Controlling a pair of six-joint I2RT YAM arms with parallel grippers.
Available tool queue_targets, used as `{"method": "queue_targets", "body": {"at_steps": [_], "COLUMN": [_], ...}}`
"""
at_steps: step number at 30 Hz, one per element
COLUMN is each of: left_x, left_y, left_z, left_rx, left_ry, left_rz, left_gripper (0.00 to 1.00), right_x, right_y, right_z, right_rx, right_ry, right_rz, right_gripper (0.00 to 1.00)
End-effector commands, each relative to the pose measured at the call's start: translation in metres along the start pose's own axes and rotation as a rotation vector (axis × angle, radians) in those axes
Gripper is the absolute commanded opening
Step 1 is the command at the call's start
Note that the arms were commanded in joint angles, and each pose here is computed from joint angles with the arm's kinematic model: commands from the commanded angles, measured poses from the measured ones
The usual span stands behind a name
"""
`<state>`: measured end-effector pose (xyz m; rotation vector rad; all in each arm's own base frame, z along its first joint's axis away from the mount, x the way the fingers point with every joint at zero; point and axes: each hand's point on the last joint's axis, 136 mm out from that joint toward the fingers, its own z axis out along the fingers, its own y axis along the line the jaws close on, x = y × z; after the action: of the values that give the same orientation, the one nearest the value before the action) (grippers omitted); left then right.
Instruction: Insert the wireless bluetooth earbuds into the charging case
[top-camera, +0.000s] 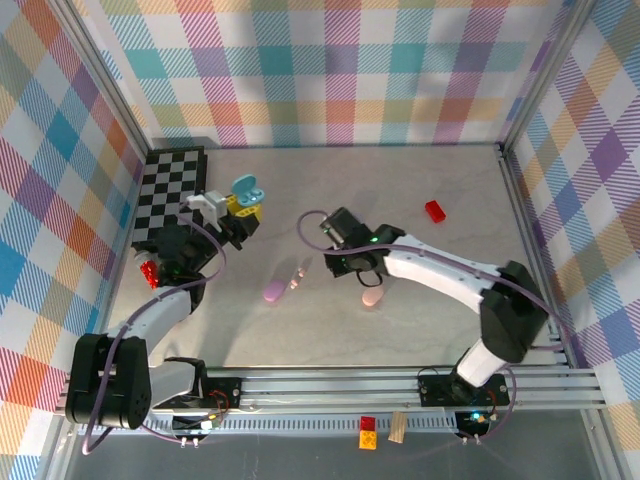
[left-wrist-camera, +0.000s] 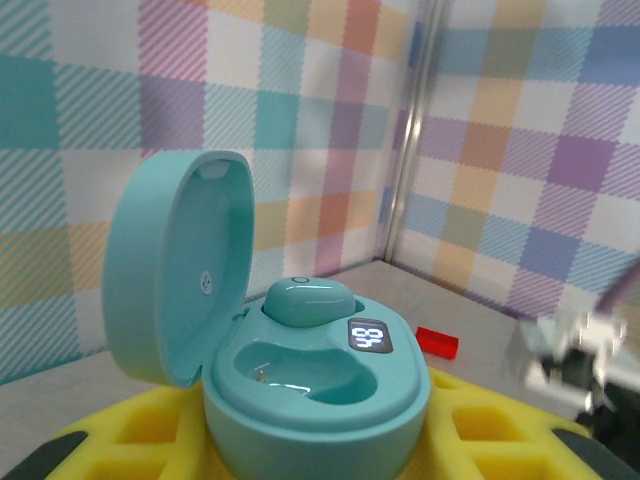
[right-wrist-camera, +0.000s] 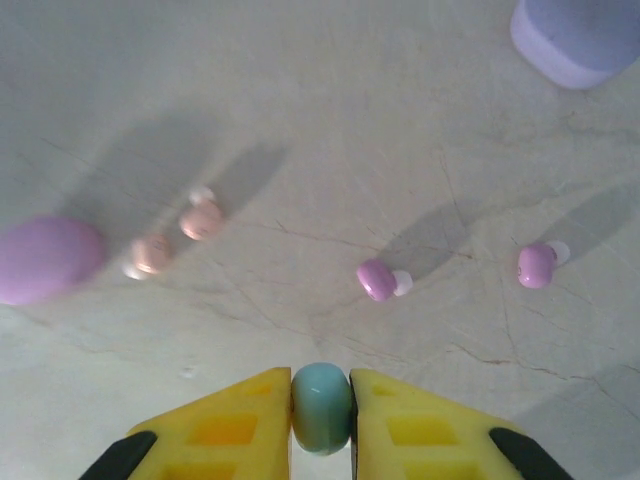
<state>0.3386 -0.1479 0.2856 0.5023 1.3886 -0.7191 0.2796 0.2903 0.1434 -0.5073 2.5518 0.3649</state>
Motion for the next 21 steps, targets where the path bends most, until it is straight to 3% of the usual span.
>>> {"method": "queue_targets", "body": {"at_steps": [1, 9, 21], "left_x": [-0.014, -0.006, 0.012], "left_y": [-0.011, -0.052, -0.105], "left_z": [0.013, 0.040, 0.061], "left_rx": [-0.010, 0.070, 0.218], "left_ry": [-0.011, 0.000, 0.023], "left_rz": [0.097, 0.124, 0.132], "left_gripper": [0.37, 0.37, 0.37], "right_x": [-0.024, -0.066, -0.108], "right_y": [0.025, 0.041, 0.063], "right_z": [-0.033, -0.103, -0.152], "right_rx": [-0.237, -0.466, -0.687], "right_ry": [-0.070, -0.205, -0.301], "right_rz": [0.111, 0.154, 0.134], "right_gripper": [0.19, 0.19, 0.20]}}
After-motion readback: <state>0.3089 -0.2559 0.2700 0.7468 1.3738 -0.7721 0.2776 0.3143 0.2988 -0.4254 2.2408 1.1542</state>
